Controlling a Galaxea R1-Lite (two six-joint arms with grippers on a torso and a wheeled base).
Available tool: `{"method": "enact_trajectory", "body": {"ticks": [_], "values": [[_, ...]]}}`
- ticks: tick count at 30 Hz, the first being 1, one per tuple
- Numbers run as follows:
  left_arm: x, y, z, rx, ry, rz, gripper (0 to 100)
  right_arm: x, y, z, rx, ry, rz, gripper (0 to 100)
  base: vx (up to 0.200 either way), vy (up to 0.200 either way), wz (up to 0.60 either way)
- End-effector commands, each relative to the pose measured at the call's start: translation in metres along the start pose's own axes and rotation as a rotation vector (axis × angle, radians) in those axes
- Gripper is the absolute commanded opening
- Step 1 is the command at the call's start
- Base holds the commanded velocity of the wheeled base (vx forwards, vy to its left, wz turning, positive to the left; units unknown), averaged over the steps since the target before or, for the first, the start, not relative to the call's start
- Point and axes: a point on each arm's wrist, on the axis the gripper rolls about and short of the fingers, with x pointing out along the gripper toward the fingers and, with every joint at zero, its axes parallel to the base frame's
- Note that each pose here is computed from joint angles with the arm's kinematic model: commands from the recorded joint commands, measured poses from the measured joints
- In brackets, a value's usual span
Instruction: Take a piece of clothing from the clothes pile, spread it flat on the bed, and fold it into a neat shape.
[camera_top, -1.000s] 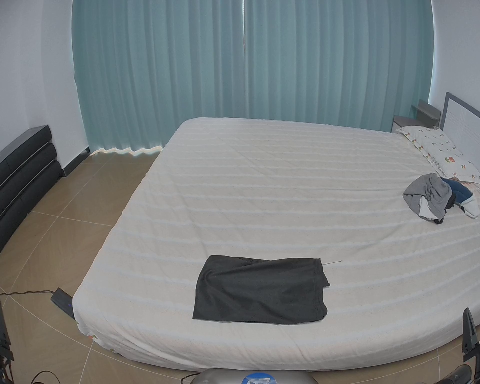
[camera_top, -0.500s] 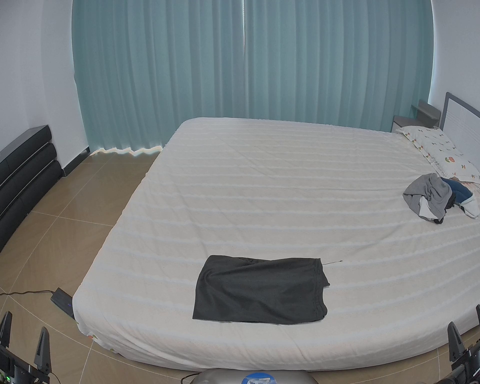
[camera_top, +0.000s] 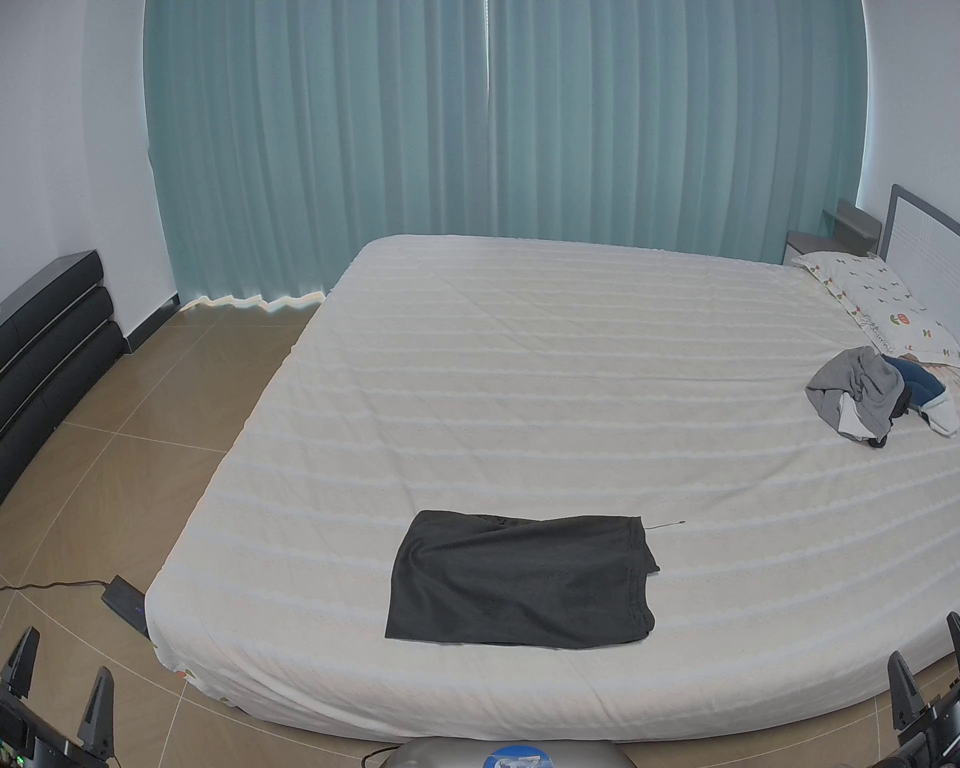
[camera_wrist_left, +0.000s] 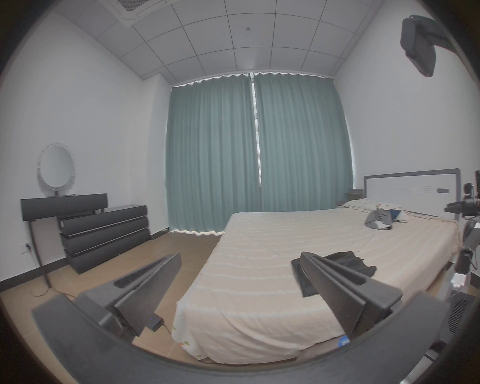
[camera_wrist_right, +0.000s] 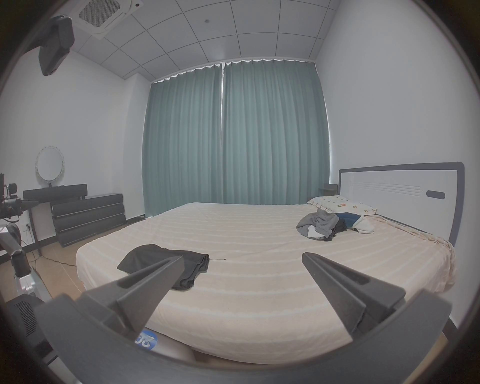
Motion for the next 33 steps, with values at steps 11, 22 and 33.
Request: {"method": "enact_trajectory", "body": {"ticks": [11,22,33], "values": [[0.0001,-0.0021,-0.0094,-0.057,0.057,-0.080,100,0.0003,0.0001,-0.0051,-0.001,0.004,0.002,100,0.000,0.000,0.00],[0.0001,-0.0015,-0.0097,-0.020,0.054,-0.055,100,0.0003,0.0001,-0.0051,0.004,0.004,0.007,100,0.000,0.000,0.00],[0.0000,-0.0016,-0.0091,-0.025,0.051,-0.061,100,0.0003,0.0001,-0.0049,0.007,0.003,0.005,100,0.000,0.000,0.00]]}}
